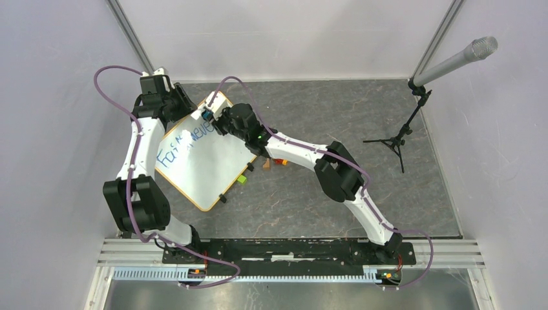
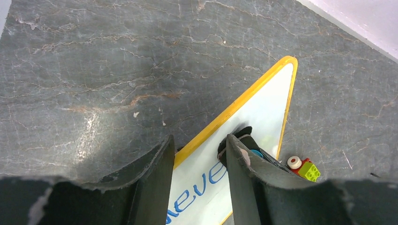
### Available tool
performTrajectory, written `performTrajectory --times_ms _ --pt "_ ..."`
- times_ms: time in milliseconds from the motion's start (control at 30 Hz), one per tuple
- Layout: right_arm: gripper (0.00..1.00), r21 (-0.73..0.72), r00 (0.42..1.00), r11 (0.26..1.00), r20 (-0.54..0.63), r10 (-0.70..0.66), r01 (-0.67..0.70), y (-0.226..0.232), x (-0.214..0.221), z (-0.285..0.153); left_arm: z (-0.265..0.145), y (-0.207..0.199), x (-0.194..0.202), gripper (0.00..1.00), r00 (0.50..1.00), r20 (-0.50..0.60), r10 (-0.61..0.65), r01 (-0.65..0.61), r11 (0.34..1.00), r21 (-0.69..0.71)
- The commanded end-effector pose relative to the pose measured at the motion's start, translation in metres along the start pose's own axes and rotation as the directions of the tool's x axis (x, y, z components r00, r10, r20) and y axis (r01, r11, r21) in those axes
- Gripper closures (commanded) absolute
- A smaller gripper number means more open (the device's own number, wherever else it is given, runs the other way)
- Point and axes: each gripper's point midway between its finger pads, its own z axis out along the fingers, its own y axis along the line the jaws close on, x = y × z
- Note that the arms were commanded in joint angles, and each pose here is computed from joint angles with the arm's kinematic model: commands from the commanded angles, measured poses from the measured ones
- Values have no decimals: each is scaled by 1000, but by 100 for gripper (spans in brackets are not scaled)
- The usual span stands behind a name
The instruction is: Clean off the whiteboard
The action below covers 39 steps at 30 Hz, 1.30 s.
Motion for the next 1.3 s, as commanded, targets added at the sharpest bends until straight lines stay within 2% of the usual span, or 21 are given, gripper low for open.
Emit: performTrajectory --times_ms 0,100,233,633,833,967,1167,1267 --pt "64 62 1000 998 31 1 -3 -13 -12 -2 5 -2 11 48 999 -52 -13 14 1000 22" --pt "64 73 1000 997 20 -1 0 -17 -9 -5 5 -3 11 48 999 -52 -14 15 1000 25" --pt "52 75 1000 997 25 -3 1 -21 -12 -8 2 -3 9 48 999 -44 -13 14 1000 24" --pt "52 53 997 999 78 -5 1 -18 -30 -8 2 -4 9 47 999 -44 -11 13 1000 29" --pt "45 26 995 1000 95 1 -3 -13 -34 -2 2 -4 10 47 999 -46 -13 14 1000 28" --pt "46 27 995 1000 103 12 -15 -13 -35 -1 2 -4 10 47 999 -47 -13 14 999 29" --pt "60 25 994 999 103 28 -31 -12 -33 4 3 -4 11 48 999 -50 -14 16 999 31" --pt "63 23 996 999 87 28 -30 -11 -27 6 4 -4 11 49 998 -56 -15 16 999 31"
